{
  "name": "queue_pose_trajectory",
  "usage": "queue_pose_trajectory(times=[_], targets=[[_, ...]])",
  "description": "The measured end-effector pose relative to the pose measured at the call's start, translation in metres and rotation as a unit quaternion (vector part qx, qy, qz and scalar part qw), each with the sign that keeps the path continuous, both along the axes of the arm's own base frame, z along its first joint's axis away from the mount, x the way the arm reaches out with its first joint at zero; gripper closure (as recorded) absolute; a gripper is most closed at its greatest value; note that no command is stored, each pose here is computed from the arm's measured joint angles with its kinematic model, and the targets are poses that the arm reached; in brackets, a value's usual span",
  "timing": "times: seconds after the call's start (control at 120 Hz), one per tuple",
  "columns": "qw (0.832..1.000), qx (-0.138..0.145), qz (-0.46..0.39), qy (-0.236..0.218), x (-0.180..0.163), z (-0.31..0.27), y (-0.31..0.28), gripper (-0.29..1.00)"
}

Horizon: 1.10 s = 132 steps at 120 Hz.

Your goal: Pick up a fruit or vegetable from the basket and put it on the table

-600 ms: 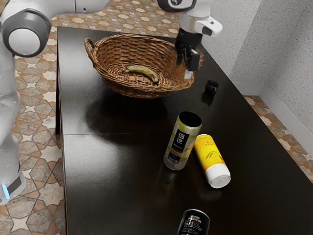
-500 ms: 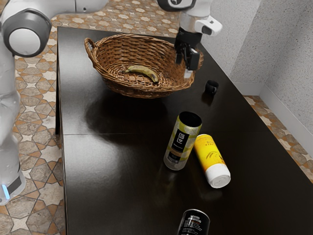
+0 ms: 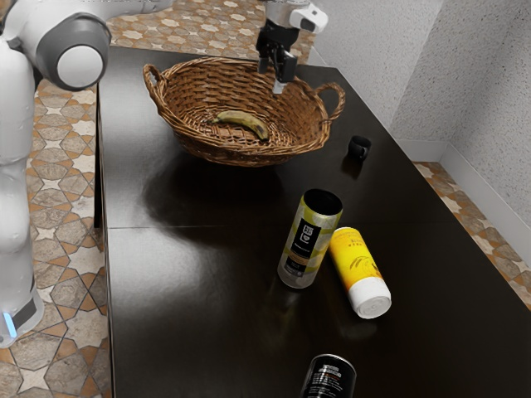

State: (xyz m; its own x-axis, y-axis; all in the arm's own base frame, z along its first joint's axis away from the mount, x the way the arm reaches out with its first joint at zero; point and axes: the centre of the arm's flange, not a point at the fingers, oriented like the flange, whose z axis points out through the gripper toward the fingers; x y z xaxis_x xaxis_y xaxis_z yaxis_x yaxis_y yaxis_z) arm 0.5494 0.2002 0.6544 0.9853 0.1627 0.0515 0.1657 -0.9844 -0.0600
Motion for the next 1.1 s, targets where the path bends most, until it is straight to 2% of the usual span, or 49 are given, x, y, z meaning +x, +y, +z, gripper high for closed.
queue_pose_trajectory(times=[0.192, 0.35, 0.492, 0.8, 1.1], targets=[[0.998, -0.004, -0.056, 0.018, 0.017, -0.032, -0.014, 0.00], [0.997, -0.012, -0.074, 0.028, -0.004, -0.081, 0.022, 0.00], [0.996, -0.003, -0.092, 0.013, -0.009, -0.093, 0.049, 0.00], [0.986, 0.011, -0.169, 0.001, -0.011, -0.100, 0.047, 0.00], [0.973, 0.010, -0.229, 0.013, -0.017, -0.117, 0.054, 0.00]])
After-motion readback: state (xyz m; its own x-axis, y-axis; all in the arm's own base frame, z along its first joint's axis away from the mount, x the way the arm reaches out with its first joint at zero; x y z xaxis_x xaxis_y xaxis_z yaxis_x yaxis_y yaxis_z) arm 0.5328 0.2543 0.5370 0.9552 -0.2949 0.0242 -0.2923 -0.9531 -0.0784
